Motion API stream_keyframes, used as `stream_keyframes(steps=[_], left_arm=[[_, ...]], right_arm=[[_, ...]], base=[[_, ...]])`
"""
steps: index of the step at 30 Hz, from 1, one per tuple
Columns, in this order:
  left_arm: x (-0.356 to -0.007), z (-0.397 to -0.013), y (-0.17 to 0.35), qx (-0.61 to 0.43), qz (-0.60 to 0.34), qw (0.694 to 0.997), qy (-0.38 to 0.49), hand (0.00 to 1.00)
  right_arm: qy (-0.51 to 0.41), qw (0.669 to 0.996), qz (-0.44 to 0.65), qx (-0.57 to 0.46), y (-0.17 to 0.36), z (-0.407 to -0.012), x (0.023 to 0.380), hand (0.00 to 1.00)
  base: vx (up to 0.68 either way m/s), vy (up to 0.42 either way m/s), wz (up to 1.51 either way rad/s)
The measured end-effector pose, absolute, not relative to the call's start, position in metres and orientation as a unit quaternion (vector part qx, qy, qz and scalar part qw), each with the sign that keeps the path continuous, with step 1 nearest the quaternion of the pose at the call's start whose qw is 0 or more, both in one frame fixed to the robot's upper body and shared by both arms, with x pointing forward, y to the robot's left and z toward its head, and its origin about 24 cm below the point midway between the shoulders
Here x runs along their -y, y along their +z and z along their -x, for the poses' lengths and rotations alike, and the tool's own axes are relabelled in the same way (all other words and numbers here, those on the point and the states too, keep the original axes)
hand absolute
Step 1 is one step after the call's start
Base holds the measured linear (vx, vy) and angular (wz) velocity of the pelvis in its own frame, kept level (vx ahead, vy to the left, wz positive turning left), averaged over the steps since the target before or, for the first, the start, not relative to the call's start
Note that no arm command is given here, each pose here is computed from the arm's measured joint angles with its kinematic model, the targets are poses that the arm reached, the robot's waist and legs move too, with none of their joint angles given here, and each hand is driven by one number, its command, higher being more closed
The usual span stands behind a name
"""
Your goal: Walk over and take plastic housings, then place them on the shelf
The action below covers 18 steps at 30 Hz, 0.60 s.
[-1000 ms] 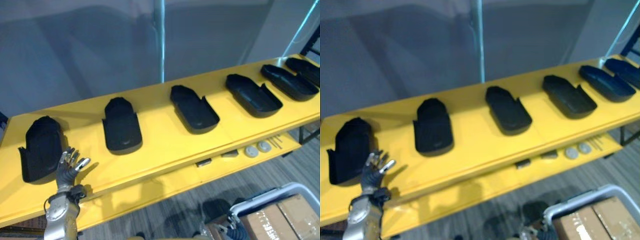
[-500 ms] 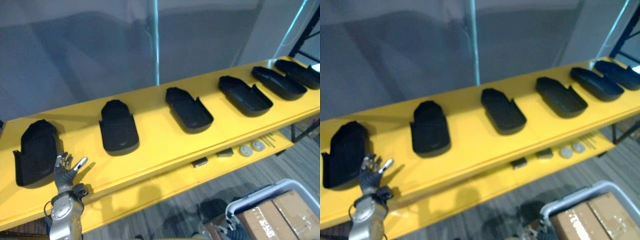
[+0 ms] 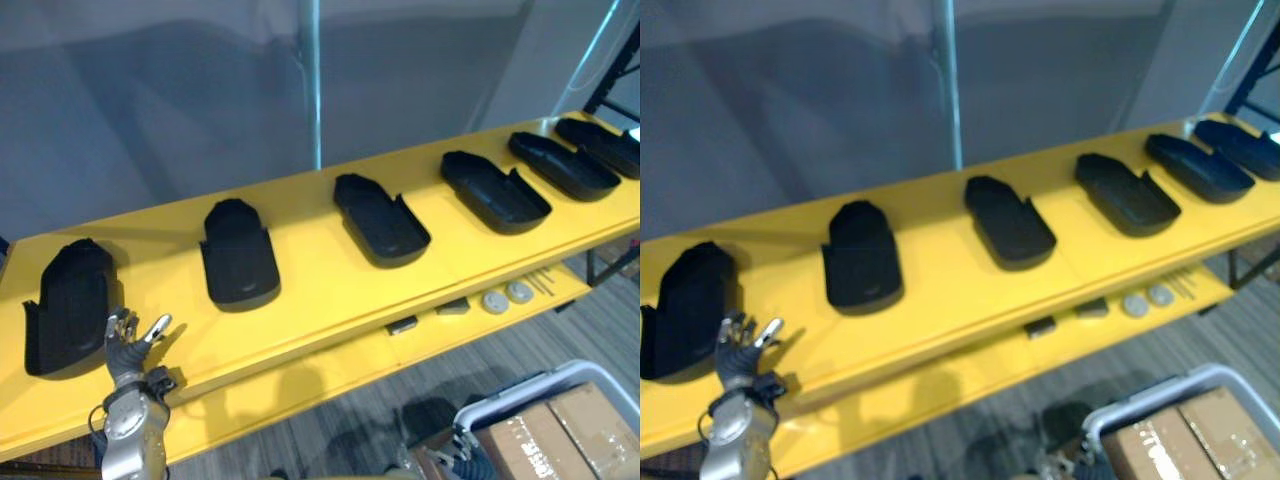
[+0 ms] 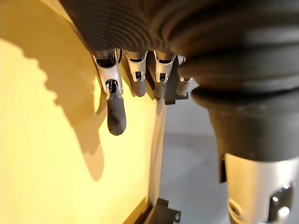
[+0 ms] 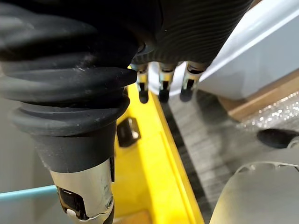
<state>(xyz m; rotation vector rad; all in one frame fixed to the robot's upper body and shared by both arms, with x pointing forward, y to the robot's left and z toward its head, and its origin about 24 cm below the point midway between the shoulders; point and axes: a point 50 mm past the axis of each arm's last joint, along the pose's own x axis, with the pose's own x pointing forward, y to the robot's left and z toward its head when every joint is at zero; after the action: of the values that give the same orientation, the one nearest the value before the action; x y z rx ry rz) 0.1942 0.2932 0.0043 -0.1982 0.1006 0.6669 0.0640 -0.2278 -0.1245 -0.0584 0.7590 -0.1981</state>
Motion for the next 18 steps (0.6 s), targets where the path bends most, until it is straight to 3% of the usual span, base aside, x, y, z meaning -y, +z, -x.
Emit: stream_keyframes(steps=[18], left_arm=[[-0.2928,-0.1944,0.0046,-0.047,0.103,0.929,0.353,0.0]], right_arm=[[-0.086,0.917,0.027,-0.387,-0.1296,-0.0583,0.223,0.0]], base=[[0.0,0.0,0.0]])
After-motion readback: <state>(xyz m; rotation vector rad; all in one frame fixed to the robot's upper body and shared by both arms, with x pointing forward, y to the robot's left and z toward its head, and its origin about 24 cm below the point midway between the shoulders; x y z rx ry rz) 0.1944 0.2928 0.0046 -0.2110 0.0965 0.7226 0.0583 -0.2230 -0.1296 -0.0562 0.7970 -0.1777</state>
